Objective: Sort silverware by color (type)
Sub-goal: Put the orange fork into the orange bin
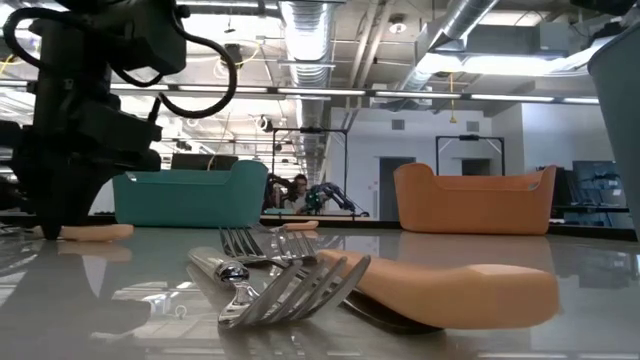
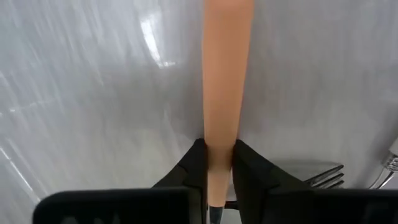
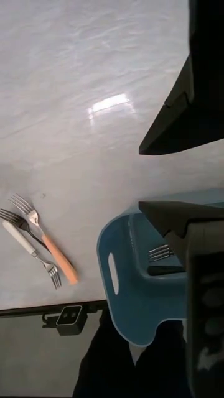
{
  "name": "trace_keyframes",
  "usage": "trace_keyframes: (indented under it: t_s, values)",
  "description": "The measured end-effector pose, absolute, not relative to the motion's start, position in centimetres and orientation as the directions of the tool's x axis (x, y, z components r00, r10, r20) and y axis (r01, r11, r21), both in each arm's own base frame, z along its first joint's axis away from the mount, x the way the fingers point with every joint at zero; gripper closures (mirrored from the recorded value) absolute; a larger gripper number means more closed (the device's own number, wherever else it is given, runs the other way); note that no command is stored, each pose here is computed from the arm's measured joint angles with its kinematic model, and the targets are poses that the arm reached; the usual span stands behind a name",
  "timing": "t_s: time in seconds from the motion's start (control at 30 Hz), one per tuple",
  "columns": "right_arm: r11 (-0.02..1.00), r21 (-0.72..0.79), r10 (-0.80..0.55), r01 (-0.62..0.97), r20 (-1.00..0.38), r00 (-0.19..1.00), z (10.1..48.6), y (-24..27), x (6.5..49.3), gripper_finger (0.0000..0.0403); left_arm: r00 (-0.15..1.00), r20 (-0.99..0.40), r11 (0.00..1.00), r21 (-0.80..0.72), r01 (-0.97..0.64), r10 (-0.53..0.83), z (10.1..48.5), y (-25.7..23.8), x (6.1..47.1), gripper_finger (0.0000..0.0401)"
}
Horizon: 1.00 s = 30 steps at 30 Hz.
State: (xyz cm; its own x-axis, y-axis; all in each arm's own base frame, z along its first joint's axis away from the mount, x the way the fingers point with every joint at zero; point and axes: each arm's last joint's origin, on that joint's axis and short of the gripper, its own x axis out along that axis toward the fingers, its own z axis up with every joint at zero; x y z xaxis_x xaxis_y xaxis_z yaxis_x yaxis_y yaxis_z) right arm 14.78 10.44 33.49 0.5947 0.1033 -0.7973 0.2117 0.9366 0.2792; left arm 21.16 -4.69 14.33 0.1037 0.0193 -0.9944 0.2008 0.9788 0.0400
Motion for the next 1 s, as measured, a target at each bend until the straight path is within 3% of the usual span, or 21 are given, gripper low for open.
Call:
trace_keyframes:
  t_s: [0.1,0.5,0.6,0.77,0.9,1.0]
  values:
    - [0.937,0.280,0.104,0.211,-0.797,0.595,33.5,10.4,14.8,0.0251,0.139,-0.990,0.983,0.046,0.176,0.021,15.2,-4.5,21.9,0.0372]
    - [0.942,0.265,0.093,0.204,-0.795,0.600,33.5,10.3,14.9,0.0251,0.518,-0.848,0.969,0.208,0.131,0.112,25.3,-1.9,26.5,0.0367]
    - [0.941,0.262,0.085,0.213,-0.795,0.601,33.5,10.1,15.0,0.0251,0.666,-0.734,0.973,0.223,0.053,0.132,28.4,-0.5,28.2,0.0367]
    - [0.944,0.240,0.054,0.225,-0.787,0.615,33.5,9.8,15.2,0.0251,0.883,-0.430,0.971,0.221,-0.096,0.185,32.3,2.1,31.8,0.0368]
    - [0.950,0.213,0.024,0.227,-0.779,0.626,33.5,9.7,15.3,0.0251,0.957,-0.233,0.973,0.194,-0.126,0.170,34.0,5.0,36.7,0.0369]
    - [0.950,0.211,0.021,0.230,-0.777,0.629,33.6,9.6,15.4,0.0251,0.962,-0.185,0.968,0.186,-0.168,0.203,34.6,8.3,40.8,0.0369]
